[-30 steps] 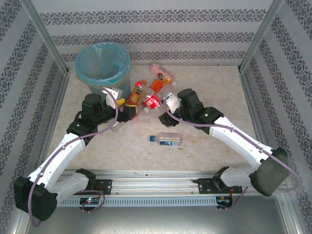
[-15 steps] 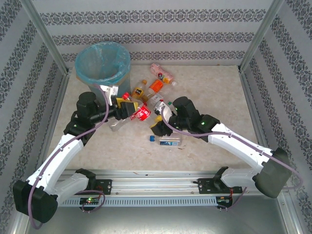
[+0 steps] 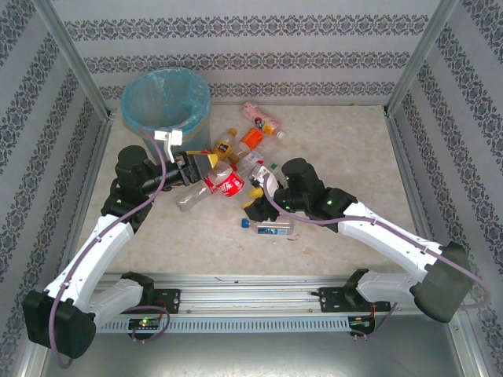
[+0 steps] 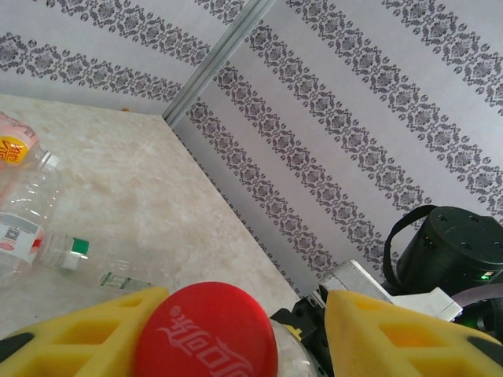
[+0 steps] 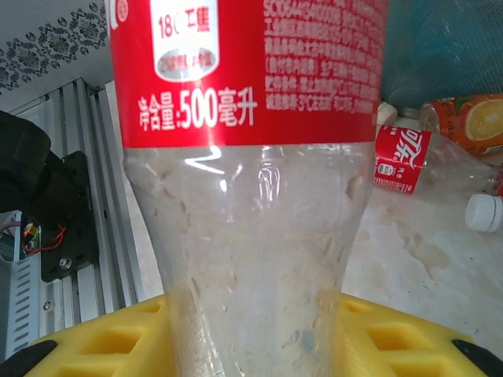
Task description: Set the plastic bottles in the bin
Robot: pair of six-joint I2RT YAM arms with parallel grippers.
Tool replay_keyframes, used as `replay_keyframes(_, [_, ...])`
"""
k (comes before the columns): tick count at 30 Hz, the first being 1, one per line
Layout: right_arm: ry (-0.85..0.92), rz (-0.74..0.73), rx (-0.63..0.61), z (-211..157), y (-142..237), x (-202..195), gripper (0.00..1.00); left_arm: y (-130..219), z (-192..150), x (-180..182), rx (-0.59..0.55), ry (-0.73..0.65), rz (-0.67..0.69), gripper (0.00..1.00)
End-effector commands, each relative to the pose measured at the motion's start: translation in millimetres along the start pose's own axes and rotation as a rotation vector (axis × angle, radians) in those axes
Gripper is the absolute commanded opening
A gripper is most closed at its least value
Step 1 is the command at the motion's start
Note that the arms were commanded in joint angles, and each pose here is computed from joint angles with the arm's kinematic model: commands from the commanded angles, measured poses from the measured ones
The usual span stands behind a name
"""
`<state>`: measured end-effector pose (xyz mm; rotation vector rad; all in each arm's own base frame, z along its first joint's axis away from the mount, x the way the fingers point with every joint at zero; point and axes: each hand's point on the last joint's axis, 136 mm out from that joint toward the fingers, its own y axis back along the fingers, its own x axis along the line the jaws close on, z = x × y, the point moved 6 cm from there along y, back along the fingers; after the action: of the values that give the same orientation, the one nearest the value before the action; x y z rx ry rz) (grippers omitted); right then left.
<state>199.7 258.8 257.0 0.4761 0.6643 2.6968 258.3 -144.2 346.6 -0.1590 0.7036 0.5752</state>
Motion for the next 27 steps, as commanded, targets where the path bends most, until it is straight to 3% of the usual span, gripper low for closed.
replay_keyframes(1, [0.007, 0.034, -0.005, -1.5, -3.9, 4.8, 0.44, 4.6, 7.2, -9.0, -0.024, -0.054, -0.041, 0.45])
replay_keyframes(7, [0.019, 0.031, -0.006, -0.5, -3.2, 4.6, 0.45, 6.0, 4.7, -4.6, -0.024, -0.077, -0.005, 0.27])
replay_keyframes(11, [0.016, 0.011, -0.009, 0.7, -2.0, 3.0, 0.54, 7.9, 1.8, 3.2, -0.034, -0.075, 0.053, 0.01])
replay_keyframes(17, [-0.012, -0.092, -0.070, 17.3, 9.5, -3.0, 0.86, 15.4, 20.0, -10.3, -0.101, -0.133, 0.077, 0.00])
replay_keyframes(21, [0.013, -0.110, -0.130, 28.9, 19.4, -0.4, 0.89, 19.5, 43.1, -28.4, -0.150, -0.176, 0.077, 0.00])
replay_keyframes(27, [0.066, -0.188, -0.213, 39.5, 41.9, 2.1, 0.89, 39.6, 96.0, -72.1, -0.270, -0.379, 0.153, 0.00])
